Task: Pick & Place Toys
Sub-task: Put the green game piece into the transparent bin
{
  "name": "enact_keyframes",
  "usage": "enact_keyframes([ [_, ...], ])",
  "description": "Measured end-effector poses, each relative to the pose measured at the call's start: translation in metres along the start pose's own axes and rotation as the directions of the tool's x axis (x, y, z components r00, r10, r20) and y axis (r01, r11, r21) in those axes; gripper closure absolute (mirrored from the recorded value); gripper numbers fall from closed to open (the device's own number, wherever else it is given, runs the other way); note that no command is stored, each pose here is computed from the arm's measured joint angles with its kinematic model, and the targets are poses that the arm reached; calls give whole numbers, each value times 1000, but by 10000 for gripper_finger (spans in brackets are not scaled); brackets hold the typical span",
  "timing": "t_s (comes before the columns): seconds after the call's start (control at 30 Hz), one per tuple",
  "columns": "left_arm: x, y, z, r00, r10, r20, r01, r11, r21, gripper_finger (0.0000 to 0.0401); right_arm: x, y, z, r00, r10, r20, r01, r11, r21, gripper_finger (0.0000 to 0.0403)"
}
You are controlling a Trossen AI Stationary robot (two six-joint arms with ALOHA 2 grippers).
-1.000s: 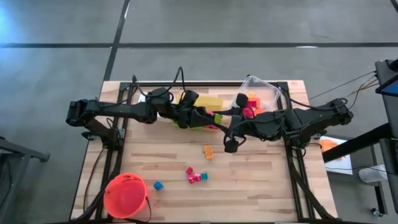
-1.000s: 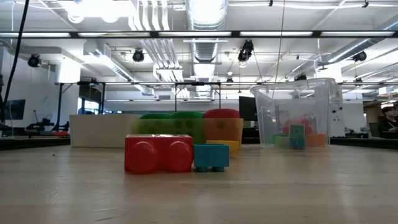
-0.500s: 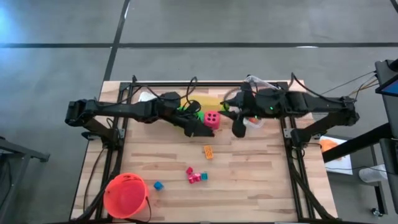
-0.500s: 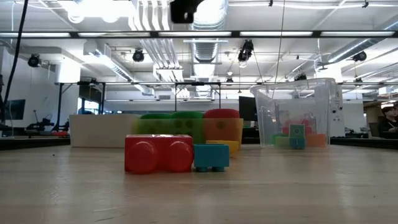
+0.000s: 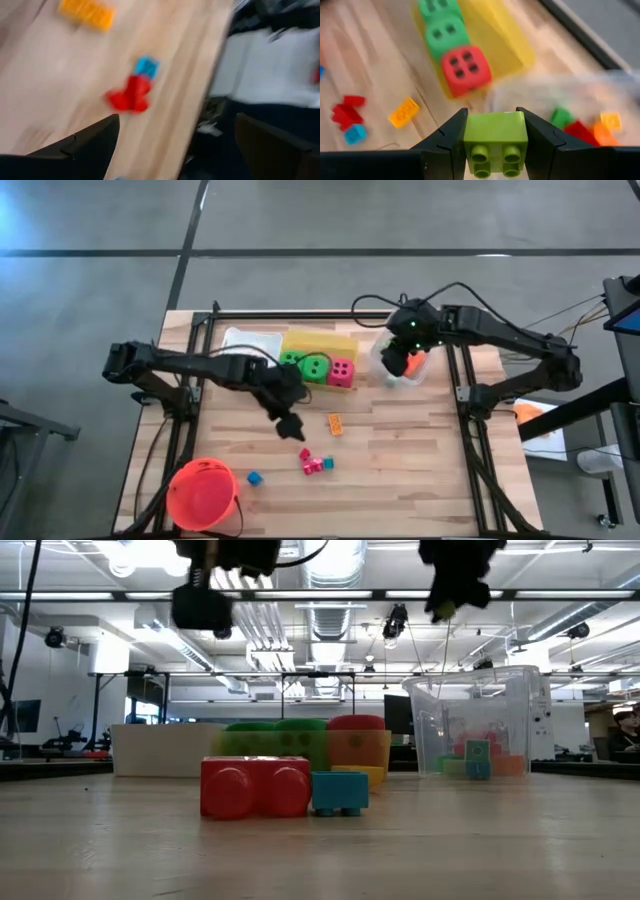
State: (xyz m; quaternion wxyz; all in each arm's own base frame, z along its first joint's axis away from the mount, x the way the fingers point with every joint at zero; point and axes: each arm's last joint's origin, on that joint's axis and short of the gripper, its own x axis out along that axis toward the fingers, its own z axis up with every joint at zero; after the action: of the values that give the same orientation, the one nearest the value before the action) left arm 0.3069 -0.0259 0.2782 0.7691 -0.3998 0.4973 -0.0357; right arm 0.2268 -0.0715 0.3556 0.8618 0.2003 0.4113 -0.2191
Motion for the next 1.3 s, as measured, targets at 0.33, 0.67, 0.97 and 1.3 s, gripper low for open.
enact_keyframes([
  [0.33, 15, 8, -47, 938, 279, -205, -289, 957, -21, 23, 39, -39, -36, 982, -92, -168, 109, 990, 93, 270],
  [0.67, 29, 15, -78, 873, 338, -351, -381, 923, -59, 23, 68, -49, -65, 957, -126, -261, 153, 985, 84, 270],
  [0.97, 34, 17, -83, 863, 333, -381, -386, 920, -70, 23, 93, -55, -76, 970, -114, -217, 139, 985, 101, 271],
  [1.3, 38, 18, -83, 856, 327, -401, -387, 919, -75, 23, 102, -74, -56, 940, -156, -302, 186, 980, 71, 271],
])
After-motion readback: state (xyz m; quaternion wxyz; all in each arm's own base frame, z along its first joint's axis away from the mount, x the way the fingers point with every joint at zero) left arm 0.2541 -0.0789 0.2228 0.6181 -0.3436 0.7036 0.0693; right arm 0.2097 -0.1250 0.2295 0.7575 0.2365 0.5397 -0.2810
